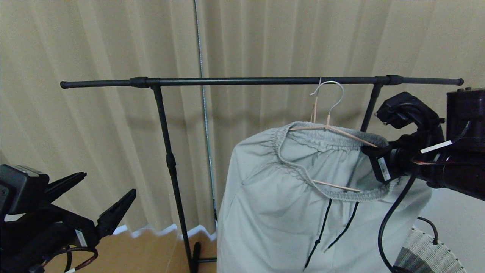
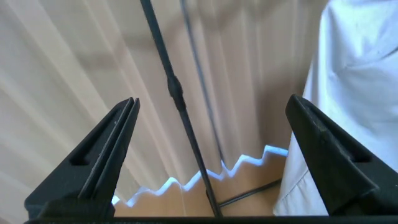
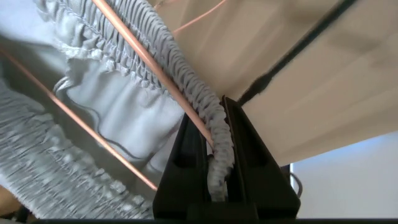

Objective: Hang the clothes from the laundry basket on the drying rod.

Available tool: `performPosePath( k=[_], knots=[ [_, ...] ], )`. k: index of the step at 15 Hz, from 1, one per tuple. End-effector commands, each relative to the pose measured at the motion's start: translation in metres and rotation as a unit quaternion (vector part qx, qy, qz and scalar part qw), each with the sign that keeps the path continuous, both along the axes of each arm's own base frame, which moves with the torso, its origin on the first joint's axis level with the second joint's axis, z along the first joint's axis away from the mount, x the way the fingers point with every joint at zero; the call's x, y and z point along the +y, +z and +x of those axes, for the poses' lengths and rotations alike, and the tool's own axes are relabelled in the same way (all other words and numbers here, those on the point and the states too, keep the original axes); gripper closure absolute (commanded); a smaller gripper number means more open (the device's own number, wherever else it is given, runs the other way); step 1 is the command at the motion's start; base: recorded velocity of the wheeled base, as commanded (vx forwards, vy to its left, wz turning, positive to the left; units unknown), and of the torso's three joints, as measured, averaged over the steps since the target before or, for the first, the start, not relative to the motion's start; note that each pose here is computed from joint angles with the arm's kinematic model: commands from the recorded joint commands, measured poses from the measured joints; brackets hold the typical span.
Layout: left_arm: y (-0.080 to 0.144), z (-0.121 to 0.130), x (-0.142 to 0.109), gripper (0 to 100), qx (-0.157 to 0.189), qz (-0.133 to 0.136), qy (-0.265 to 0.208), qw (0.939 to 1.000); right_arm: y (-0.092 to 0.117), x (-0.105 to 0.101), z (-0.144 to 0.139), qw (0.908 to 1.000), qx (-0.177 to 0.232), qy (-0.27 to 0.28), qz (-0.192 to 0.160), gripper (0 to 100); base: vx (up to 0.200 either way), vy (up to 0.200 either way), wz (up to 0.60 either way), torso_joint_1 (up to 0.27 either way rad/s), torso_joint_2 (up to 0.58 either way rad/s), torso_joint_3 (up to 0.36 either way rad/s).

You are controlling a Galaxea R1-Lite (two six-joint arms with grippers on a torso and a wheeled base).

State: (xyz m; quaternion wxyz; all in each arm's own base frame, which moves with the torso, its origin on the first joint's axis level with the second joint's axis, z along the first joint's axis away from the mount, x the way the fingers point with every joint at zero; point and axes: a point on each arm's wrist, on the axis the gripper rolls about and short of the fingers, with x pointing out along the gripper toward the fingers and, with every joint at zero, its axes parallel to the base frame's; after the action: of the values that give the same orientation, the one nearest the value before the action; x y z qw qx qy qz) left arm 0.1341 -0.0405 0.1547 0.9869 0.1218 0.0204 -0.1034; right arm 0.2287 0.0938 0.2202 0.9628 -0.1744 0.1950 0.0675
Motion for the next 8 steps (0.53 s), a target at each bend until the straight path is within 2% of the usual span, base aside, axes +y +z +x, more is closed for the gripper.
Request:
performPosePath(
  k=[1, 7, 8],
  knots=[
    [0.0000, 0.0000, 0.0000, 0, -0.001, 0.000, 0.000, 1.0000, -0.0029, 0.0016, 0.0033, 1.0000, 0.005, -0.001, -0.003, 100, 0.200, 0.000, 0.00, 0.022, 0.01, 0.002],
    [0.0006, -0.0004, 0.0002, 0, -0.003, 0.001, 0.001, 1.0000, -0.0002, 0.0049, 0.0024, 0.9997, -0.004, -0.020, -0.014, 100, 0.200, 0.000, 0.00, 0.003, 0.00, 0.005],
    [-0.0001, -0.0008, 0.0003, 0, -0.002, 0.002, 0.001, 1.0000, 0.0033, 0.0074, 0.0033, 0.9997, -0.010, -0.017, -0.012, 100, 0.000, 0.000, 0.00, 0.000, 0.00, 0.000]
  ],
)
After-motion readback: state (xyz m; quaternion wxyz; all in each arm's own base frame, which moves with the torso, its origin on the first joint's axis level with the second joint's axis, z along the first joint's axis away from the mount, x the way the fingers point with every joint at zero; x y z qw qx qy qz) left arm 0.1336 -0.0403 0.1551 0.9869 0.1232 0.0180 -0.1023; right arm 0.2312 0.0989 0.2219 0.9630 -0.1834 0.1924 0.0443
